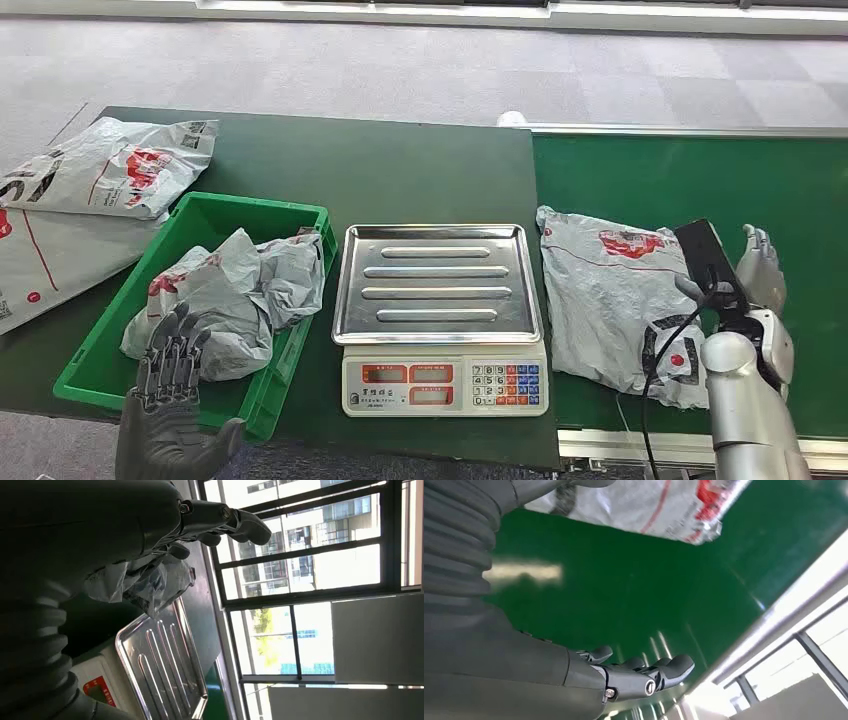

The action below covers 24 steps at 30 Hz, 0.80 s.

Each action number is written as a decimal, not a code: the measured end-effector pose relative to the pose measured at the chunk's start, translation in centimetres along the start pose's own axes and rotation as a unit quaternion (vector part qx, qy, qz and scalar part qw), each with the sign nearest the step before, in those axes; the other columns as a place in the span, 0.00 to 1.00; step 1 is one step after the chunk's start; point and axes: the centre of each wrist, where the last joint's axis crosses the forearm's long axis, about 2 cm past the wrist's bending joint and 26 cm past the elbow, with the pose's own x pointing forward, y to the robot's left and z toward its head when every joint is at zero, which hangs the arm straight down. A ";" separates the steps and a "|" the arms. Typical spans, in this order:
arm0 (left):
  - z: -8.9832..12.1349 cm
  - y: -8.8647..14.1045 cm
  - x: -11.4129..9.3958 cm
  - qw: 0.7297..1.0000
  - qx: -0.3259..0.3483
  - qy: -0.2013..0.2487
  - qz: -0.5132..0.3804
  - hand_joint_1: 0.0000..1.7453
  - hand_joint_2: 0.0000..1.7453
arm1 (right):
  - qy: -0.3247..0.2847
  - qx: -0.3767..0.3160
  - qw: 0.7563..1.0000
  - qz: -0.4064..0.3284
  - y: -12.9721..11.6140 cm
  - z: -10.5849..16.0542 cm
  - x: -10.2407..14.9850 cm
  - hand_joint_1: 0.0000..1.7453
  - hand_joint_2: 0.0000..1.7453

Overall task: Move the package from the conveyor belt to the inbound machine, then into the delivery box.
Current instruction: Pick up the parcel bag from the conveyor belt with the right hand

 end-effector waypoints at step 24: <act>-0.4 0.3 -1.2 1.000 -0.015 0.016 0.001 0.00 1.00 | 0.132 0.279 0.950 0.053 4.3 0.8 -6.8 0.33 1.00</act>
